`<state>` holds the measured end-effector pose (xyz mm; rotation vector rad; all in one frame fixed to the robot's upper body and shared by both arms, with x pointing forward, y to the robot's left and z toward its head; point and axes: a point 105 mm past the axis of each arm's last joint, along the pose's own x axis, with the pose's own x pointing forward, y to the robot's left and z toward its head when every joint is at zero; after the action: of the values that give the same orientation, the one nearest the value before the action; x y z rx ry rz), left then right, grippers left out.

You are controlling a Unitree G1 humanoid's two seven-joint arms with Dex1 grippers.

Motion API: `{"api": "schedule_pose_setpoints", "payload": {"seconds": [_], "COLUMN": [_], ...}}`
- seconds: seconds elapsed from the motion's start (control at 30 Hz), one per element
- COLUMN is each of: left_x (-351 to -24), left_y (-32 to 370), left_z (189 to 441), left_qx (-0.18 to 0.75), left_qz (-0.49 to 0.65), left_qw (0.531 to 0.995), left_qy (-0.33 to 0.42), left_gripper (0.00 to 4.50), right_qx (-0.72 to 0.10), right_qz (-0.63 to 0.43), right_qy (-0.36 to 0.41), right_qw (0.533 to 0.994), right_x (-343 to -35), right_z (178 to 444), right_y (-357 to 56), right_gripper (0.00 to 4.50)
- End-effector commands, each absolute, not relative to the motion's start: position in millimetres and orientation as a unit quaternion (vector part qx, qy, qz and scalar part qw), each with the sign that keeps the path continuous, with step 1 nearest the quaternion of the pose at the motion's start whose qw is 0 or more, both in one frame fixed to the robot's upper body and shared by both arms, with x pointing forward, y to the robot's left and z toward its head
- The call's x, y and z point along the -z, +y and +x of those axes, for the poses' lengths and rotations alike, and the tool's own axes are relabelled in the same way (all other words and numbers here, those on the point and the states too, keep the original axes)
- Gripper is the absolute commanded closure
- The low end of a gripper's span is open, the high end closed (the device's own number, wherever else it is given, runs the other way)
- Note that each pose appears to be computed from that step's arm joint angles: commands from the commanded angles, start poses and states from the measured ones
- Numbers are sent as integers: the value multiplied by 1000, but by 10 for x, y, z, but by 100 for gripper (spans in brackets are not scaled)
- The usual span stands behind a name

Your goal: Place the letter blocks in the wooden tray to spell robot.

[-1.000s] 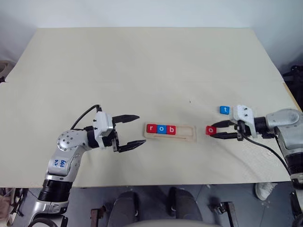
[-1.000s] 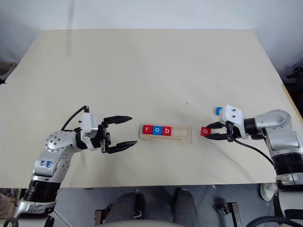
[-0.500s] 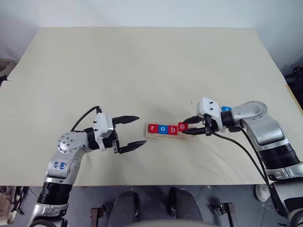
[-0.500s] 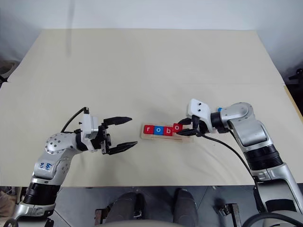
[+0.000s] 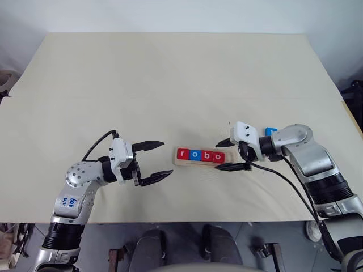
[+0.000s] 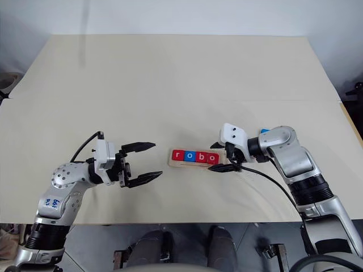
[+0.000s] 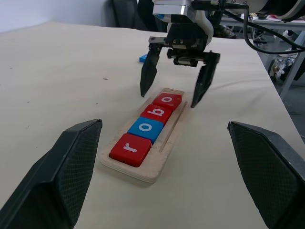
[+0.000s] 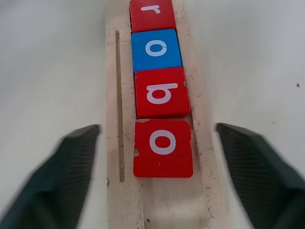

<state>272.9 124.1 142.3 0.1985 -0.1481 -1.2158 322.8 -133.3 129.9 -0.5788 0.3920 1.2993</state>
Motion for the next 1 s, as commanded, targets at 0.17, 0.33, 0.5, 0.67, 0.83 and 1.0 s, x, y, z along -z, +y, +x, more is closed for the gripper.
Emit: {"api": "schedule_pose_setpoints", "payload": {"seconds": [0.17,0.33,0.5,0.67,0.83,1.0], "left_x": [-1501,-1468,-1455,-1458,-1457,-1454], "left_y": [1246,1255,1246,1250,1262,1278], "left_z": [2698,2702,2710,2720,2727,2727], "left_qx": [570,571,574,576,574,570], "left_qz": [103,100,98,100,102,103], "left_qw": [810,810,808,806,807,810], "left_qy": [-93,-90,-90,-90,-91,-92], "left_gripper": [0,0,0,0,0,0], "right_qx": [-574,-570,-583,-579,-567,-572], "right_qz": [-267,-236,-228,-232,-231,-229], "right_qy": [155,152,160,170,163,158], "right_qw": [758,772,763,763,774,772], "right_x": [-1506,-1532,-1411,-1285,-1236,-1258], "right_z": [3188,3091,2978,3004,3118,3140], "right_y": [-1514,-1592,-1507,-1459,-1401,-1367], "right_gripper": [2,137,311,448,448,448]}}
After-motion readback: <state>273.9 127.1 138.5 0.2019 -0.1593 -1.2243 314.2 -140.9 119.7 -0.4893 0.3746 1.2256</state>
